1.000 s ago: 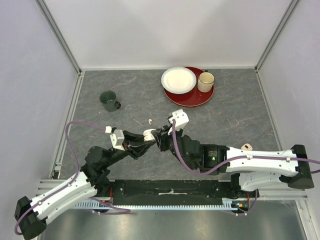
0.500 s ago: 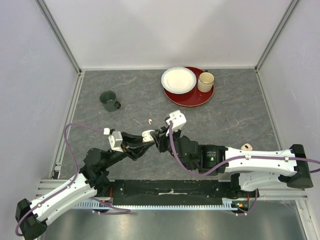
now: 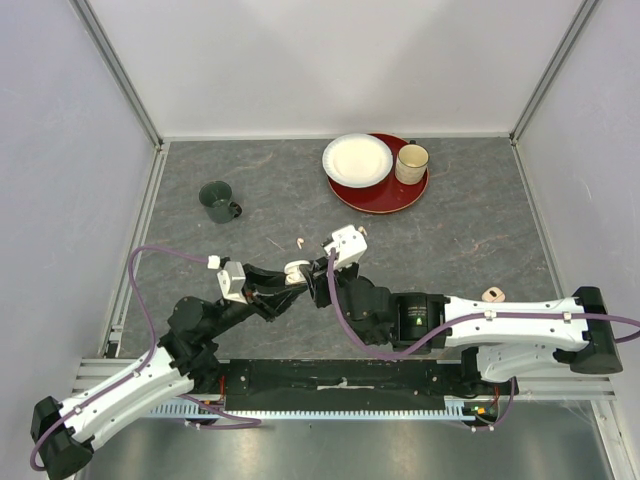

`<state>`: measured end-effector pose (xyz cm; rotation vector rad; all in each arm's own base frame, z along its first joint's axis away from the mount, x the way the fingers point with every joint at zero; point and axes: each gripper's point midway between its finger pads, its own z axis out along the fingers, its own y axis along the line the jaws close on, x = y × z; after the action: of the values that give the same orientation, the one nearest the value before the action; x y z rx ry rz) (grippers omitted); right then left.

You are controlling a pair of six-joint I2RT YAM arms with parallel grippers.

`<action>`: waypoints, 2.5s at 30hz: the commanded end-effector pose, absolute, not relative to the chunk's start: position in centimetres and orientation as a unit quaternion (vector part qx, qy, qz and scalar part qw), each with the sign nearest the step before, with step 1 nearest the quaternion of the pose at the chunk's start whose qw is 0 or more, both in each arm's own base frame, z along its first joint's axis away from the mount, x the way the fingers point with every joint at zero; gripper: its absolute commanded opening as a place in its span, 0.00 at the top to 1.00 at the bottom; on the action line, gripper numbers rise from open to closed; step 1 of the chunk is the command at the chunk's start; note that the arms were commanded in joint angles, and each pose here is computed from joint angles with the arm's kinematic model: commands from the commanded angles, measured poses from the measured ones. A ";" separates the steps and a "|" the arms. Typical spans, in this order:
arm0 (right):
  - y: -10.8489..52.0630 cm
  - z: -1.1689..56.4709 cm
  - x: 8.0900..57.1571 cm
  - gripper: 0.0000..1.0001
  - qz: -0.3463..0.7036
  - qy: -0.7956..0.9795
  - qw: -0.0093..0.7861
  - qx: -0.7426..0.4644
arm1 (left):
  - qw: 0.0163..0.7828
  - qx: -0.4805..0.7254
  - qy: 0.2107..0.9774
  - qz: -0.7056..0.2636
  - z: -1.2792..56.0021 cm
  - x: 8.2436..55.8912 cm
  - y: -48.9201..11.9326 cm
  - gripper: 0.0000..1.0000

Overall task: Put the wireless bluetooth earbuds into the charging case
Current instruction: Place the earbud in the charging case.

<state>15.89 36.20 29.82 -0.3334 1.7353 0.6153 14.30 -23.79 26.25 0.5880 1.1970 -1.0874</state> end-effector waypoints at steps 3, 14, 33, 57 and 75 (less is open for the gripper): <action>36.9 29.6 14.7 1.00 0.261 0.748 0.586 -0.171 | 0.693 0.206 0.501 -0.476 29.1 15.2 -22.3 0.98; 37.3 29.5 14.1 1.00 0.272 0.746 0.581 -0.180 | 0.699 0.186 0.506 -0.470 29.2 15.8 -21.9 0.98; 36.0 32.9 15.7 1.00 0.258 0.737 0.610 -0.137 | 0.674 0.284 0.487 -0.478 27.7 13.4 -23.5 0.98; 37.2 31.3 13.9 1.00 0.227 0.768 0.538 -0.262 | 0.684 0.292 0.487 -0.458 27.8 13.4 -23.0 0.98; 36.3 32.3 14.0 1.00 0.229 0.768 0.542 -0.252 | 0.691 0.288 0.484 -0.453 28.0 13.6 -22.8 0.98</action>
<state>13.94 36.66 29.80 -0.6485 1.8470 0.4925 13.52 -23.30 25.57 0.6570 1.1683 -1.0461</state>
